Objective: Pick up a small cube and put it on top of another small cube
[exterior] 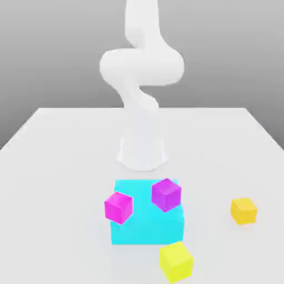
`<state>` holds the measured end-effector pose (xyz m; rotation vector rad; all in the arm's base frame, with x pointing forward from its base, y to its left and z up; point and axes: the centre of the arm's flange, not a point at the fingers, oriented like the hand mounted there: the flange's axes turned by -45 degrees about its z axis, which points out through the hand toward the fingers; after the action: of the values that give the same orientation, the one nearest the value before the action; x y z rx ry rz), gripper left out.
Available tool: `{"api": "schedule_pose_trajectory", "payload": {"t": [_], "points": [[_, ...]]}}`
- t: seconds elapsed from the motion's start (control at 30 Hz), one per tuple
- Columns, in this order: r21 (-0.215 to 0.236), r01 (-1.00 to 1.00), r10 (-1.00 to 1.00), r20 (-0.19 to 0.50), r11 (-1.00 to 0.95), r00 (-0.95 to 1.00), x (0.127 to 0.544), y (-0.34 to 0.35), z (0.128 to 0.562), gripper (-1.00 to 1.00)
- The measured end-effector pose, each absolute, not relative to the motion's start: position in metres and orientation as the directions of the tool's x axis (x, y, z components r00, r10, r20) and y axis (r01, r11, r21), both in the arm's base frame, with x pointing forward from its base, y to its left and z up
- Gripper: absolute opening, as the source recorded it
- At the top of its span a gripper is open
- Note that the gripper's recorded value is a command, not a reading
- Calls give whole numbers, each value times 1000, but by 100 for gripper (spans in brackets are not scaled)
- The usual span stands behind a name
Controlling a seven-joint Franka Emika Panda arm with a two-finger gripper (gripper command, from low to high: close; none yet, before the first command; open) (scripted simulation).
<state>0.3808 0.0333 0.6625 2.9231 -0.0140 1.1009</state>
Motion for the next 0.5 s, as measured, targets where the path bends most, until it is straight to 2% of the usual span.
{"api": "schedule_pose_trajectory", "payload": {"t": [0.1, 0.23, 0.37, 0.5], "points": [[42, -12, 15, 582, -999, 813, 413, 74, 595, 0], [69, 8, 40, 478, -998, 877, 434, 123, 504, 0], [81, 41, 68, 369, -996, 927, 430, 167, 413, 0], [75, 82, 99, 254, -994, 962, 405, 207, 328, 0]]}}
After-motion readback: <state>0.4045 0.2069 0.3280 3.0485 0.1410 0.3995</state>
